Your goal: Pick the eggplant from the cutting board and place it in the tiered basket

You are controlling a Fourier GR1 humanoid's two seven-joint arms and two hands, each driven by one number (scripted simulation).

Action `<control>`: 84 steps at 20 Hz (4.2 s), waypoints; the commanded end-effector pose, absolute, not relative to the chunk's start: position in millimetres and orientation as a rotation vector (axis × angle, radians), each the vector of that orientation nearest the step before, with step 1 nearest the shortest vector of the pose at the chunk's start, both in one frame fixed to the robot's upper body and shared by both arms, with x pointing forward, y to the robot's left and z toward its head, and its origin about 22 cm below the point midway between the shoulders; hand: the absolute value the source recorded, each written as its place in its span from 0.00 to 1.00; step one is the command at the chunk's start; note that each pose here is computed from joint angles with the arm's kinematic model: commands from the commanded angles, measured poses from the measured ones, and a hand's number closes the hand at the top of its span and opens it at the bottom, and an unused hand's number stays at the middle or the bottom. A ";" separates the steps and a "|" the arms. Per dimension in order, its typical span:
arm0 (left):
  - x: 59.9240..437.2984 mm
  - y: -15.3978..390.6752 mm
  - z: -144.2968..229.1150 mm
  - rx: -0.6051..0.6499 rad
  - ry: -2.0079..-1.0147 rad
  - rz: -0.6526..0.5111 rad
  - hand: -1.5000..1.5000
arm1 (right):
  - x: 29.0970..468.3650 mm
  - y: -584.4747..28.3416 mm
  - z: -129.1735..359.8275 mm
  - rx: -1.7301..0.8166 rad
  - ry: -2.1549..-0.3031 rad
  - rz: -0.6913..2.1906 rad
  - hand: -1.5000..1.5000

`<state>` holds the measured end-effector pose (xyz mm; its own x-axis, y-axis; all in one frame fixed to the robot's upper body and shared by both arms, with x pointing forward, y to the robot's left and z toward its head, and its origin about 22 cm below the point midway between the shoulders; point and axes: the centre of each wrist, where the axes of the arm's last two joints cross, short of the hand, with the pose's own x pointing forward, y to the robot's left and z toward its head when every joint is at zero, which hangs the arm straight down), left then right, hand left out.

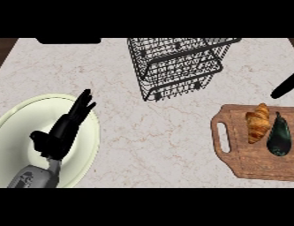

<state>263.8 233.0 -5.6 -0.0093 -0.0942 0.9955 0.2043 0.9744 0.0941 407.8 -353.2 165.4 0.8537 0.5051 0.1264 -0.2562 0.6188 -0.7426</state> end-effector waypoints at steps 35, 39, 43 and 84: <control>266.6 247.6 -20.0 -0.078 -1.534 -0.217 0.50 | 336.0 -358.2 28.5 -0.716 -0.024 0.349 0.00; 265.4 235.5 -23.4 -0.067 -1.533 -0.228 0.50 | 326.9 -367.5 36.4 -0.735 -0.154 0.285 1.00; 261.2 226.3 -21.6 -0.072 -1.531 -0.233 0.50 | 343.4 -340.8 33.6 -0.819 -0.201 0.327 1.00; 261.0 237.8 -16.4 -0.075 -1.506 -0.255 0.50 | 306.0 -110.3 220.1 -1.427 -1.044 -0.209 1.00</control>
